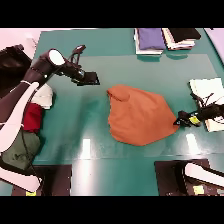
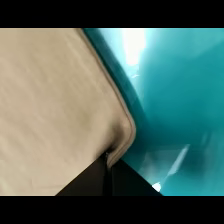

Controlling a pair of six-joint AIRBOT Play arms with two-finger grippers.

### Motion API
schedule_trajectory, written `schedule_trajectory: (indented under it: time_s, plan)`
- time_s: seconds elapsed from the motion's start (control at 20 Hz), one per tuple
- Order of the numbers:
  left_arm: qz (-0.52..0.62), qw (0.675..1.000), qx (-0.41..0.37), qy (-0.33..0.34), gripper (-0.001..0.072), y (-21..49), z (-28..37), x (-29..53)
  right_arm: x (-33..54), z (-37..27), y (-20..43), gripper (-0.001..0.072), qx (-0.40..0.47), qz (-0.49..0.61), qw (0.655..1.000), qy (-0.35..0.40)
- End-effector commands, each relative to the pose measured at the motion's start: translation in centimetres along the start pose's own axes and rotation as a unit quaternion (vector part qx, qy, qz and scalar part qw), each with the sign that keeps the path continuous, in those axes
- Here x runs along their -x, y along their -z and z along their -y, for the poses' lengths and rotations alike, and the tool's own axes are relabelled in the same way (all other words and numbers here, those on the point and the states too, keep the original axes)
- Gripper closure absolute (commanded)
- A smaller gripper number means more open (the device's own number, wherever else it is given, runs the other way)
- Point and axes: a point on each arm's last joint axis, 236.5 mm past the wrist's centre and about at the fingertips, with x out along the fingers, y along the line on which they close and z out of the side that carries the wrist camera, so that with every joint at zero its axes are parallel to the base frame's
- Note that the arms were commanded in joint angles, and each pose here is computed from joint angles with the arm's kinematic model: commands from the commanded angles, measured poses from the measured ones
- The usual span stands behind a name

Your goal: Fold the shirts.

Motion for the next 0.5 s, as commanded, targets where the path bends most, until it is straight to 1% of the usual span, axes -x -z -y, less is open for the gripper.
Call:
schedule_trajectory:
  time_s: [0.0,0.2,0.3,0.45]
  plan:
    - [0.021,1.0,-0.004,0.005,0.0114,-0.6,0.7,-3.6,1.2,-2.4,-1.0,0.0695,0.052,0.018,0.998,0.003]
    - [0.014,0.999,0.028,0.035,0.0114,0.1,1.3,-7.6,2.7,-4.3,-1.7,0.0695,0.088,0.045,0.995,0.009]
    - [0.007,0.998,0.031,0.057,0.0114,0.6,1.7,-8.8,2.8,-5.0,-1.7,0.0695,0.101,0.049,0.994,0.01]
    - [0.009,0.998,0.034,0.06,0.0116,0.5,1.6,-9.4,2.4,-5.8,-1.3,0.0695,0.105,0.041,0.994,0.009]
